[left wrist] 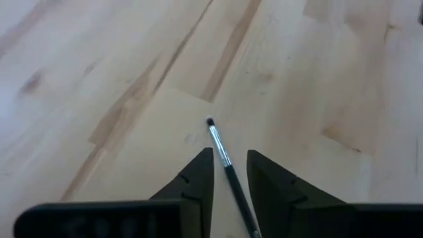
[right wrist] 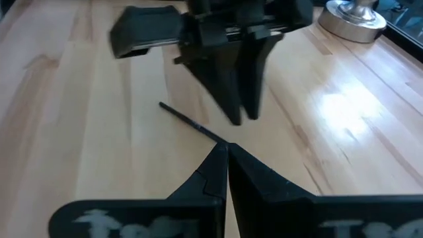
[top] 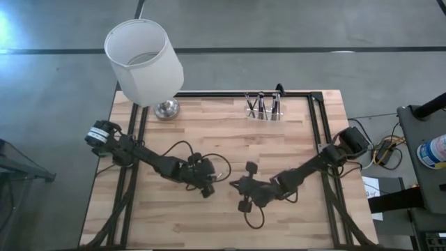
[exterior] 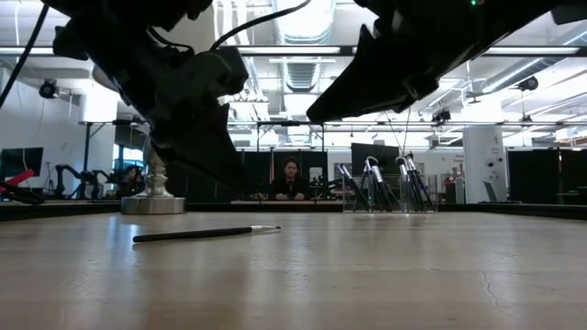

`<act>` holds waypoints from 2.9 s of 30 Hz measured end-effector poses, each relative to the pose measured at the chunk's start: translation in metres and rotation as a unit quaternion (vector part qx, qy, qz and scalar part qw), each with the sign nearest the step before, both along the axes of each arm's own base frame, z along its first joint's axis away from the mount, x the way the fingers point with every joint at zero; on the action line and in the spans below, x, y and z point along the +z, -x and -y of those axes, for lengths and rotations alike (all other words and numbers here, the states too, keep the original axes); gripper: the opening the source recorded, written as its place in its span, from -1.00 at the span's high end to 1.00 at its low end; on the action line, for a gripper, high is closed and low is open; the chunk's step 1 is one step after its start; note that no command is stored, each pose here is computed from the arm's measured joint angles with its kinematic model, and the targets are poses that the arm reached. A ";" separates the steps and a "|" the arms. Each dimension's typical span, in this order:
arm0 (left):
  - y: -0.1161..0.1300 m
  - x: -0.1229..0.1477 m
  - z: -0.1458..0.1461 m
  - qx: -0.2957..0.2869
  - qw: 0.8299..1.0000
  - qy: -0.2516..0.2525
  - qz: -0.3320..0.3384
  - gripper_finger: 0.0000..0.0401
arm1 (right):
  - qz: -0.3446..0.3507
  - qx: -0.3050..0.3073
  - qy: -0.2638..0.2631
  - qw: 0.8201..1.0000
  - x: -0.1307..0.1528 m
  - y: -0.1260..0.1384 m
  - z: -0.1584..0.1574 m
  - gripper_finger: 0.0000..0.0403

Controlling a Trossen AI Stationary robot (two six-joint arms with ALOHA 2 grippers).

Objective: Put items in baskets/containers
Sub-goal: Put the eyeshadow brush into the transparent organizer

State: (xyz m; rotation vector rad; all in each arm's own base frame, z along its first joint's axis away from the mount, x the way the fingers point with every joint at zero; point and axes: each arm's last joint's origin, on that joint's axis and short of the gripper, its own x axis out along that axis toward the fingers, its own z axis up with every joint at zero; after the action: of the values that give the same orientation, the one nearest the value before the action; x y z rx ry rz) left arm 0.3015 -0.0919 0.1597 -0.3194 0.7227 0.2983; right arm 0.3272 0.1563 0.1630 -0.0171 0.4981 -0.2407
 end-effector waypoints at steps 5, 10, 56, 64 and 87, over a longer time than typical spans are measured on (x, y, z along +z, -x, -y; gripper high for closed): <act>-0.001 0.001 -0.001 0.002 1.000 -0.015 0.006 0.57 | 0.000 0.013 0.000 1.000 0.000 0.004 -0.009 0.96; -0.005 -0.001 -0.002 0.002 1.000 -0.021 0.006 0.57 | 0.001 0.023 -0.003 1.000 0.000 0.008 -0.016 0.96; -0.039 -0.032 -0.014 -0.015 0.991 -0.034 -0.125 0.97 | 0.002 0.033 0.008 0.999 0.000 0.016 -0.027 0.96; -0.031 -0.017 -0.009 -0.034 0.991 -0.043 -0.122 1.00 | -0.006 0.013 0.042 0.999 -0.003 0.021 -0.029 0.96; -0.002 0.026 0.020 -0.043 0.966 -0.066 0.245 1.00 | 0.190 0.006 -0.079 0.979 -0.043 0.058 0.010 0.86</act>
State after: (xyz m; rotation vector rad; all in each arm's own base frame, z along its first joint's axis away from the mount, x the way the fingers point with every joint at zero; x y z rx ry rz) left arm 0.3039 -0.1118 0.1855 -0.2217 0.2269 0.1733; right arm 0.2688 0.1461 0.1205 0.1776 0.1345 -0.1851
